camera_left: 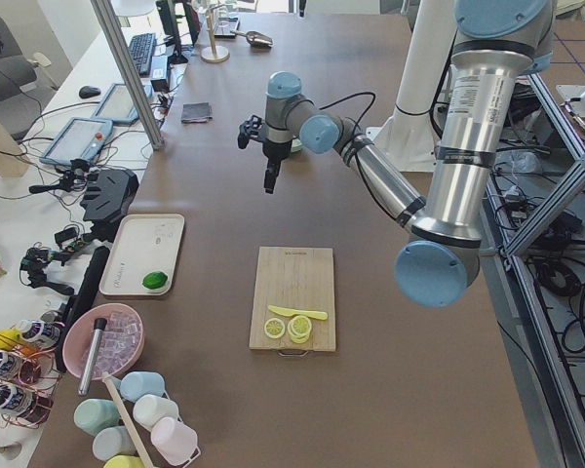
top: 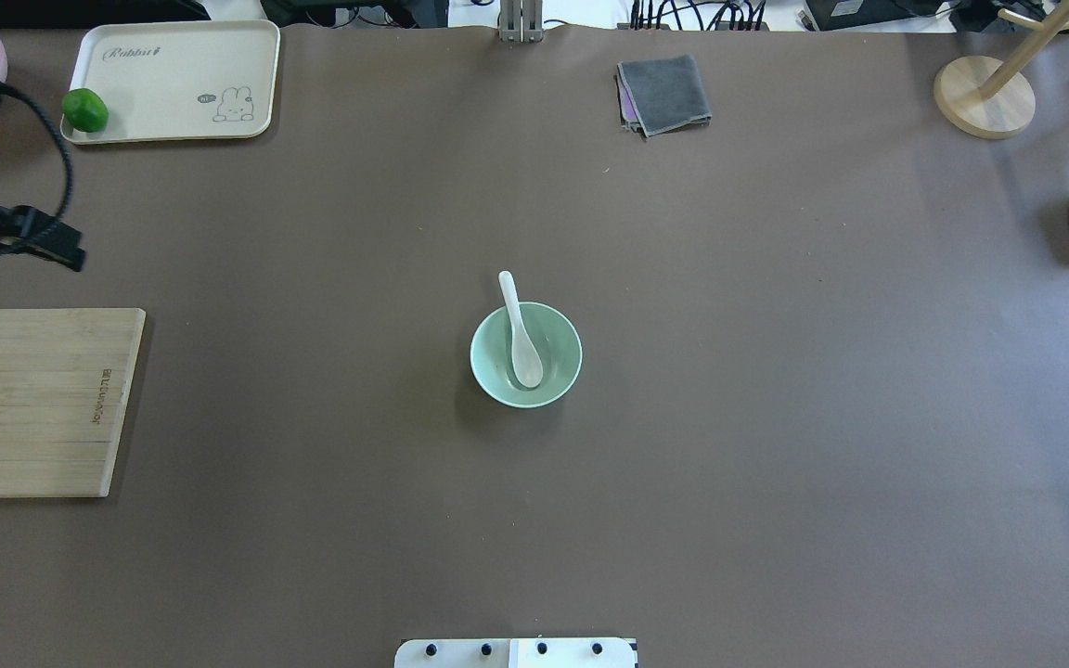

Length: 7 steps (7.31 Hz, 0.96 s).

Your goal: Place spoon in bowl

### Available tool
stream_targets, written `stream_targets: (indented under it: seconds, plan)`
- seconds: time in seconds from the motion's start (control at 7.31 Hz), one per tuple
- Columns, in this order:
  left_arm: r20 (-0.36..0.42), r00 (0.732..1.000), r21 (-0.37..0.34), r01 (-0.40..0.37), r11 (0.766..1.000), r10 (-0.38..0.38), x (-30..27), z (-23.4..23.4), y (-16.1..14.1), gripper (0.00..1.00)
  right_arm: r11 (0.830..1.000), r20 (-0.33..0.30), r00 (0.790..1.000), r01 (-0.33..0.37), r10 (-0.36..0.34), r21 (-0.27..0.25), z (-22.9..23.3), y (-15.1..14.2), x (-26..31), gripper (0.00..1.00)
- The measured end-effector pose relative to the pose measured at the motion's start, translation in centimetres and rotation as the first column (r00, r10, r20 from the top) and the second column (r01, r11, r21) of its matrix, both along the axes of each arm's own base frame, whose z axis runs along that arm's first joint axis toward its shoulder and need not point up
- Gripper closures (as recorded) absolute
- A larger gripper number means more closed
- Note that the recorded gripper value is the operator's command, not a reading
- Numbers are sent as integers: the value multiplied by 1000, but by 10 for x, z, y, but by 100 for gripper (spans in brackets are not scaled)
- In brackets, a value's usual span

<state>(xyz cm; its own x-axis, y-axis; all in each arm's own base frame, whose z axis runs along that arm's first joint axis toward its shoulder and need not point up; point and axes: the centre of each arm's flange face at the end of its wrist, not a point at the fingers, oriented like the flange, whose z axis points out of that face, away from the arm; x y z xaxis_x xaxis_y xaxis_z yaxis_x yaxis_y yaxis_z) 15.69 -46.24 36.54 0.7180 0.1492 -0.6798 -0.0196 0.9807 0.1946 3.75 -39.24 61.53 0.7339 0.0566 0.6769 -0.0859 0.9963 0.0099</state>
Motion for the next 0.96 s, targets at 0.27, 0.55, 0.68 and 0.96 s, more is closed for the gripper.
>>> stream_targets:
  seconds: [0.27, 0.55, 0.68, 0.96]
  plan:
    - [69, 995, 26, -80, 996, 79, -80, 85, -23, 2, 999, -17, 998, 54, -54, 4, -4, 12, 33, 0]
    - [102, 986, 27, -135, 990, 132, -129, 144, -18, 2, 998, -22, 997, 69, -69, 3, -10, 19, 43, 0]
    - [66, 988, 4, -141, 990, 141, -144, 164, -7, 2, 997, -23, 997, 71, -71, 1, -10, 20, 44, 0]
    - [-75, 986, -33, -151, 988, 149, -168, 196, 22, 2, 997, -22, 997, 71, -71, -3, -7, 20, 44, 0]
